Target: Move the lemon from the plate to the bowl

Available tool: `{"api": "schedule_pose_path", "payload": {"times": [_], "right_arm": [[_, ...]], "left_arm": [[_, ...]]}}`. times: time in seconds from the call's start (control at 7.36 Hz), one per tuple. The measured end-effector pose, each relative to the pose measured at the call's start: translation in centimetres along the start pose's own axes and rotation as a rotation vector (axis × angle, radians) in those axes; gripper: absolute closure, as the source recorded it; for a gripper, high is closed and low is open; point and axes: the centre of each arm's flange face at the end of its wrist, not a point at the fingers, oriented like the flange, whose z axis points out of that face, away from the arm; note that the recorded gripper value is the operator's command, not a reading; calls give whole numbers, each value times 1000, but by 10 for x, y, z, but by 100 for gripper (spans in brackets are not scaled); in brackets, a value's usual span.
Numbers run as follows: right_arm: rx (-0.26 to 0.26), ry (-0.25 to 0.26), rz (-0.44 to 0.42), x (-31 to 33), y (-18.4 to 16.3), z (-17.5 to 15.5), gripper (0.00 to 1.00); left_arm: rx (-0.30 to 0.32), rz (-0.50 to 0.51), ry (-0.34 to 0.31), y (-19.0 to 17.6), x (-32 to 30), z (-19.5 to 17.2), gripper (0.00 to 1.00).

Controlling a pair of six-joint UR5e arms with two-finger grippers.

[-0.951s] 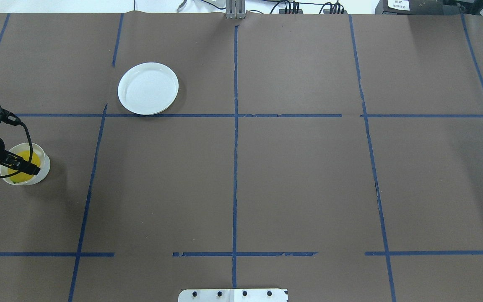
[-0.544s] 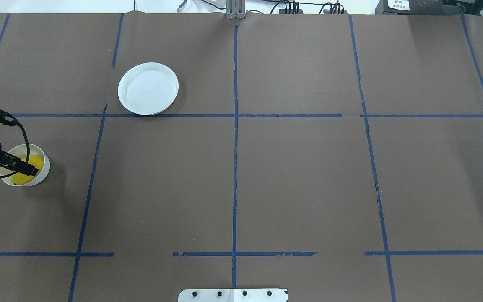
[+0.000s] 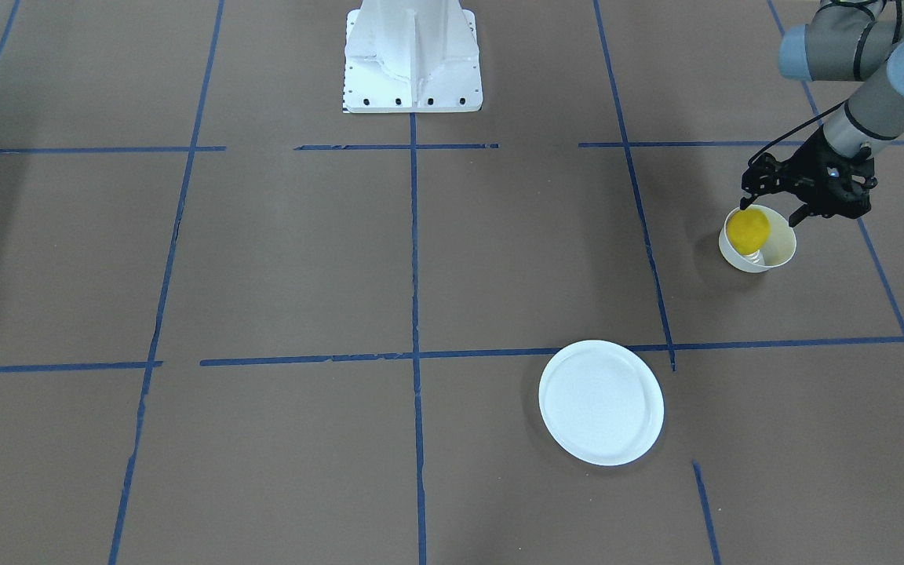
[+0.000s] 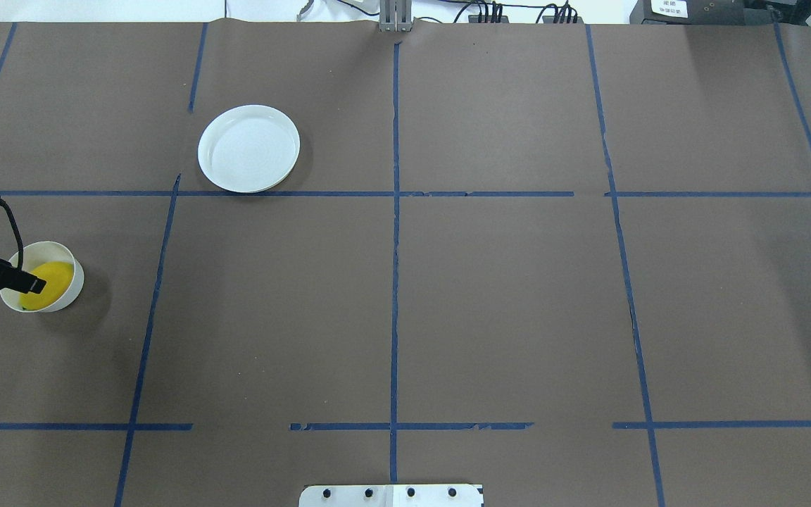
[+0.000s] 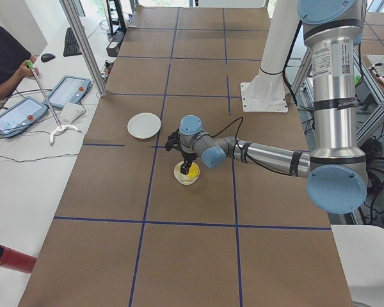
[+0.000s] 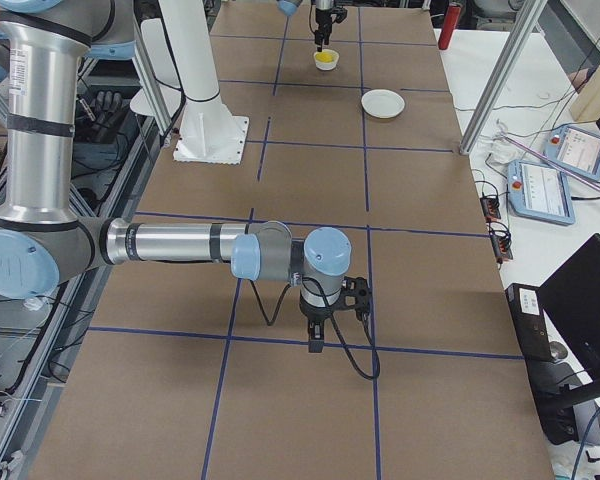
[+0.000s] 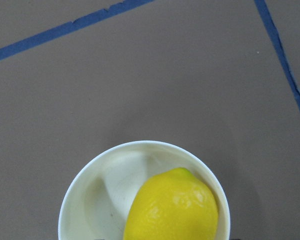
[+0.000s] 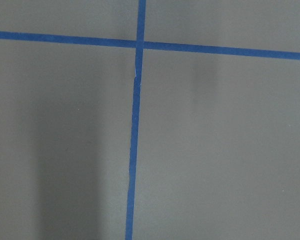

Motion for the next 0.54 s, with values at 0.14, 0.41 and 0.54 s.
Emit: {"api": "schedule_pose_path", "payload": {"times": [0.14,0.41,0.54], "right_arm": [[0,0,0,0,0,0,0],[0,0,0,0,0,0,0],[0,0,0,0,0,0,0]], "left_arm": [[28,-9,18,4,-17,-26,14],[88,-1,-38,17,-84,-85,14],[84,5,-91,25,-122,-112,14]]}}
